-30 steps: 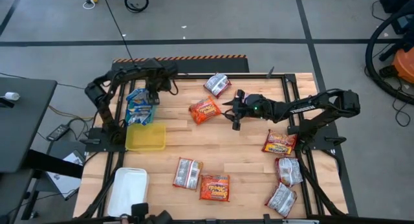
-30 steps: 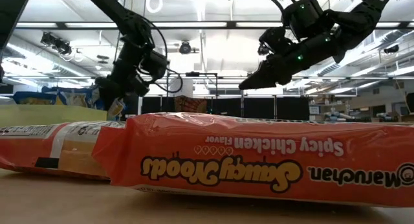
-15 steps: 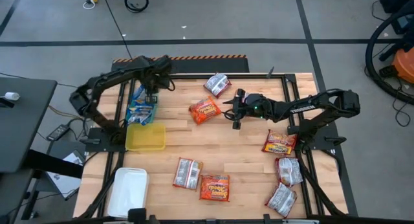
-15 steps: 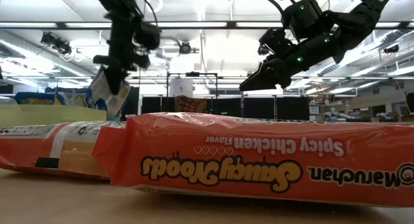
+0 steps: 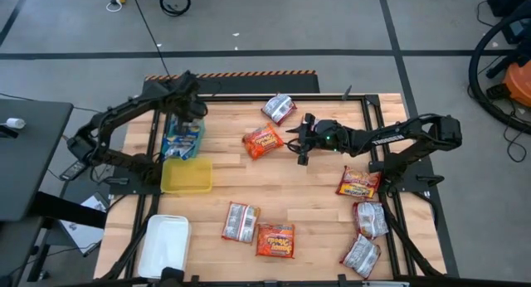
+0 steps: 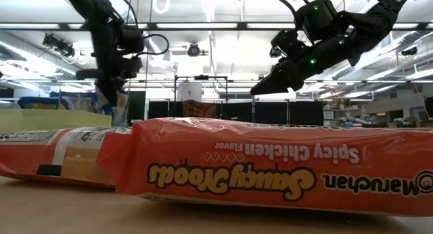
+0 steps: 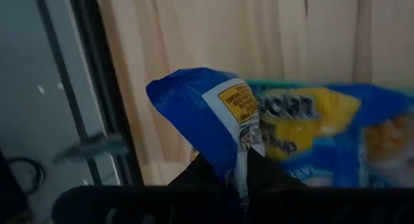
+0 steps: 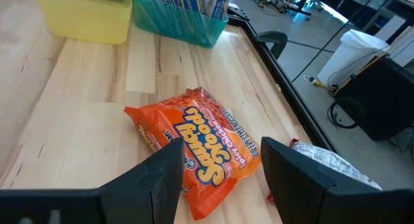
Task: Sort Maruchan noodles
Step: Put the blue noodle pack into the blue bin
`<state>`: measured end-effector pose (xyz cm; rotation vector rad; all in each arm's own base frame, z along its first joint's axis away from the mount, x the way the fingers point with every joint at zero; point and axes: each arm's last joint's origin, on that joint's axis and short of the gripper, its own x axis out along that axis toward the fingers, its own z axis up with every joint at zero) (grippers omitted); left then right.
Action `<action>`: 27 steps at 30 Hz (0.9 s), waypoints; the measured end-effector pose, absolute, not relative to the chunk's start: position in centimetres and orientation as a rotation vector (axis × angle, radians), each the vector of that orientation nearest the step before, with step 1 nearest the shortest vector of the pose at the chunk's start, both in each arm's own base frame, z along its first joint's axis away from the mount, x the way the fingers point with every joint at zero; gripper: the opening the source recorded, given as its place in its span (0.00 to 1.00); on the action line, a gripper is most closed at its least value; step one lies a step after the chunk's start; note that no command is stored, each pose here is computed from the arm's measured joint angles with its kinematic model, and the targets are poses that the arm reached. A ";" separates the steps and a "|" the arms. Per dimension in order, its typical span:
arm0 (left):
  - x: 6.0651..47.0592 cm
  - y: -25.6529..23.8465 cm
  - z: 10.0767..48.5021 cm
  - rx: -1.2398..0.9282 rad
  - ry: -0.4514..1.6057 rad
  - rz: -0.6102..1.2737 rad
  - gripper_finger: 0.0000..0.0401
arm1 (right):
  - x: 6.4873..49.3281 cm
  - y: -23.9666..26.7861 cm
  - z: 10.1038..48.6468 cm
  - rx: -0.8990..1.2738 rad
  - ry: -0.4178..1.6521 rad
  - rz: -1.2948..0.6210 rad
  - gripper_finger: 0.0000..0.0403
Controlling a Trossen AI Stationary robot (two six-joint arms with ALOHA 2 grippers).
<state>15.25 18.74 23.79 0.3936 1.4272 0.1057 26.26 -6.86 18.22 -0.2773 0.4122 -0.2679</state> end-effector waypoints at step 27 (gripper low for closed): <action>14.1 21.1 24.3 0.206 1.146 0.222 0.04 | 26.2 -7.0 18.1 -0.194 0.416 -0.260 0.52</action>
